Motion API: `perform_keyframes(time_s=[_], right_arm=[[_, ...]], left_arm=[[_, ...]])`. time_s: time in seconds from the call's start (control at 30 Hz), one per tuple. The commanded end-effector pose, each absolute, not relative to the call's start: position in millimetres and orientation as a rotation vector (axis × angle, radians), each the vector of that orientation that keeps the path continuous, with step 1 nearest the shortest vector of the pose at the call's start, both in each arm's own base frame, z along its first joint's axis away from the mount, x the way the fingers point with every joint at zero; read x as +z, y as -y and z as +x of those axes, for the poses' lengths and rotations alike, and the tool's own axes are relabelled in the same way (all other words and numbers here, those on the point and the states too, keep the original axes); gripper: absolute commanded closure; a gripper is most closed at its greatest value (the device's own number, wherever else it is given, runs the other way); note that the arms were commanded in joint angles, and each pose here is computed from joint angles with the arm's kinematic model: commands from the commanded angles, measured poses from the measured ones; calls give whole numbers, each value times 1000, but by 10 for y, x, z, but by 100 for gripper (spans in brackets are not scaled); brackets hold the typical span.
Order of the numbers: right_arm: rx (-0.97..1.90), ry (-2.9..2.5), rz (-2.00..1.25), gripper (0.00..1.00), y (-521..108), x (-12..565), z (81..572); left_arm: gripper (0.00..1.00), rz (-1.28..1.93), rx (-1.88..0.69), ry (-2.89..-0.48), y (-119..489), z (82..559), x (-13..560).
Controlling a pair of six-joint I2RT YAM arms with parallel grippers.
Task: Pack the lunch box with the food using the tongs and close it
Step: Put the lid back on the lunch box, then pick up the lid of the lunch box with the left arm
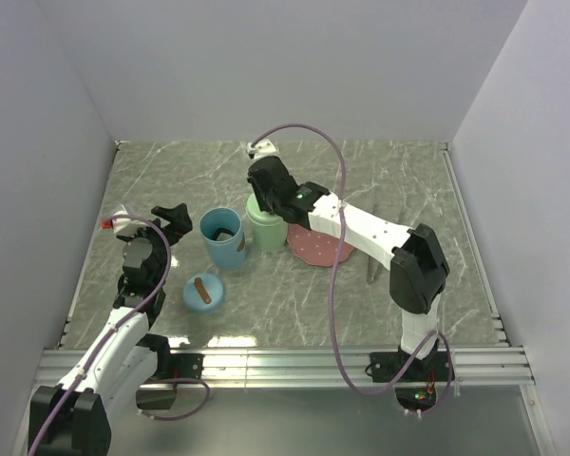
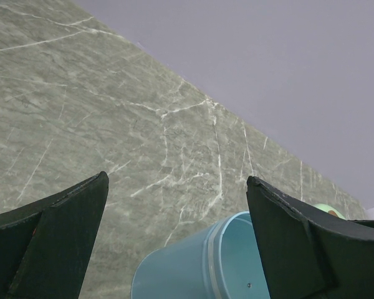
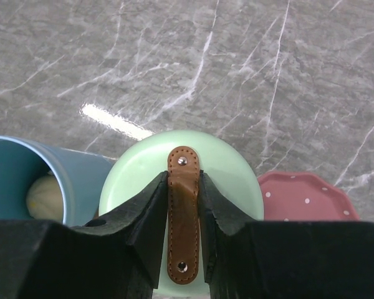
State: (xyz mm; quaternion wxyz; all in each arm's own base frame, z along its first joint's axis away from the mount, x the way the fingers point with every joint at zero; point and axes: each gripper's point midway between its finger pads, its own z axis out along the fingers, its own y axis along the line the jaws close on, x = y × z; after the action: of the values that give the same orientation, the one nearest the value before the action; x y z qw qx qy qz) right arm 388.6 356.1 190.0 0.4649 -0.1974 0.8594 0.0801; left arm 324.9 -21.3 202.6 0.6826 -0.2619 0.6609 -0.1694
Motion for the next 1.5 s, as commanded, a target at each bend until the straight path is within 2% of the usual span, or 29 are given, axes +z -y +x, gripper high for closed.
perform_keyframes(time_s=[0.0, 0.53, 0.57, 0.63, 0.93, 1.2, 1.23, 1.47], right_arm=[[146, -2178, -481, 68, -3414, 1716, 3709], [157, -2233, -469, 67, -3424, 1398, 3650], [170, -2216, -463, 67, -3431, 1465, 3650], [177, -2206, -459, 59, -3420, 1503, 3641], [200, -2132, -438, 37, -3428, 1751, 3635], [244, -1925, -280, 35, -3177, 2318, 3620], [280, -1865, -249, 35, -3114, 2557, 3562], [435, -1694, -245, 35, -2908, 2882, 3232]], left_arm=[[0, -566, -405, -1444, 238, 3240, 2124], [1, -566, -408, -1442, 237, 3232, 2128], [1, -566, -408, -1444, 238, 3234, 2124], [1, -564, -410, -1445, 244, 3238, 2126], [0, -564, -411, -1440, 242, 3230, 2141], [1, -584, -400, -1430, 203, 3209, 2143], [1, -589, -398, -1423, 190, 3201, 2158], [1, -677, -365, -1433, 76, 3114, 2078]])
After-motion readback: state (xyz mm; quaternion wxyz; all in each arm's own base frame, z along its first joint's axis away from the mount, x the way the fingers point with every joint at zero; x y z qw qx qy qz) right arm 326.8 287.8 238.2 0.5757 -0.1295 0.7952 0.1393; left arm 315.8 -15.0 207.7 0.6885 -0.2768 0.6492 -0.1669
